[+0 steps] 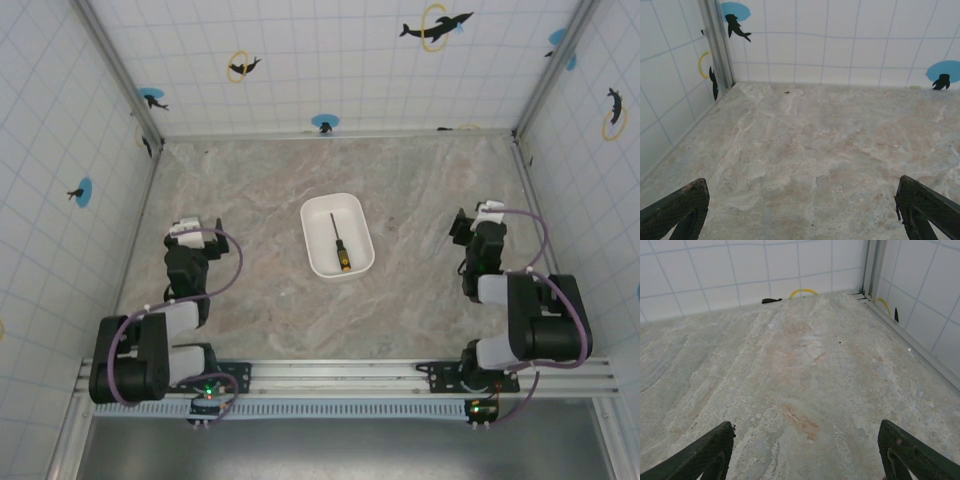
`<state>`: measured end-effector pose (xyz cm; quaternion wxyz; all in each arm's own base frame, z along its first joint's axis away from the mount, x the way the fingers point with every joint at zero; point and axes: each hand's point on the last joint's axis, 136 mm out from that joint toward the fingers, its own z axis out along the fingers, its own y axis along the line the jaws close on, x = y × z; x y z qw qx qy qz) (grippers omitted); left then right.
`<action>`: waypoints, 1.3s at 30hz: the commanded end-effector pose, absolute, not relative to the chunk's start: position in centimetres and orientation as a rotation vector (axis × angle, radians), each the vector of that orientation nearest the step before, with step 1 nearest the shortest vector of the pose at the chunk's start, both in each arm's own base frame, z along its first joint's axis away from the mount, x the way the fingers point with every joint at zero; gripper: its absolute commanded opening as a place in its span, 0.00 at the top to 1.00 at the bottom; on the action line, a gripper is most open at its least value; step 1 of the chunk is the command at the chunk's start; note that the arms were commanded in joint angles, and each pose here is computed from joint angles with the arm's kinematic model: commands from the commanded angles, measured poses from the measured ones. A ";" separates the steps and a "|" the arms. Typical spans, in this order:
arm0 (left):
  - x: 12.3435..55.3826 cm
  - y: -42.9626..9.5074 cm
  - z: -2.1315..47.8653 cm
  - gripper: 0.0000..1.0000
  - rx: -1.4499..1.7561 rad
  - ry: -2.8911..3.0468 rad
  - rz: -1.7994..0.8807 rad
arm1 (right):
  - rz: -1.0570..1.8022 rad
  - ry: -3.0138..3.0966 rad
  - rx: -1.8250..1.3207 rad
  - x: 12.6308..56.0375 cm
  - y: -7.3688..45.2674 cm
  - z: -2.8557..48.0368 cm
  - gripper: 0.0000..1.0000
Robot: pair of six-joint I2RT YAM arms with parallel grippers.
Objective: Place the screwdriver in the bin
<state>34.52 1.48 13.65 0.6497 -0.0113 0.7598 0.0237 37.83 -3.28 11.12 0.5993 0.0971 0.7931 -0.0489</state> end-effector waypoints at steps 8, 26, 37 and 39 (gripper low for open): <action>36.2 1.2 14.2 0.03 -0.016 1.666 0.008 | -0.147 1.772 0.248 37.9 -3.5 12.1 0.23; 37.4 1.2 12.6 0.03 -0.016 1.704 0.014 | -0.170 1.783 0.245 38.0 -3.3 12.0 0.01; 37.5 1.2 12.5 0.02 -0.017 1.709 0.017 | -0.170 1.784 0.245 38.0 -3.3 11.9 0.01; 37.4 1.2 12.4 0.02 -0.017 1.711 0.017 | -0.170 1.785 0.246 38.0 -3.4 11.9 0.01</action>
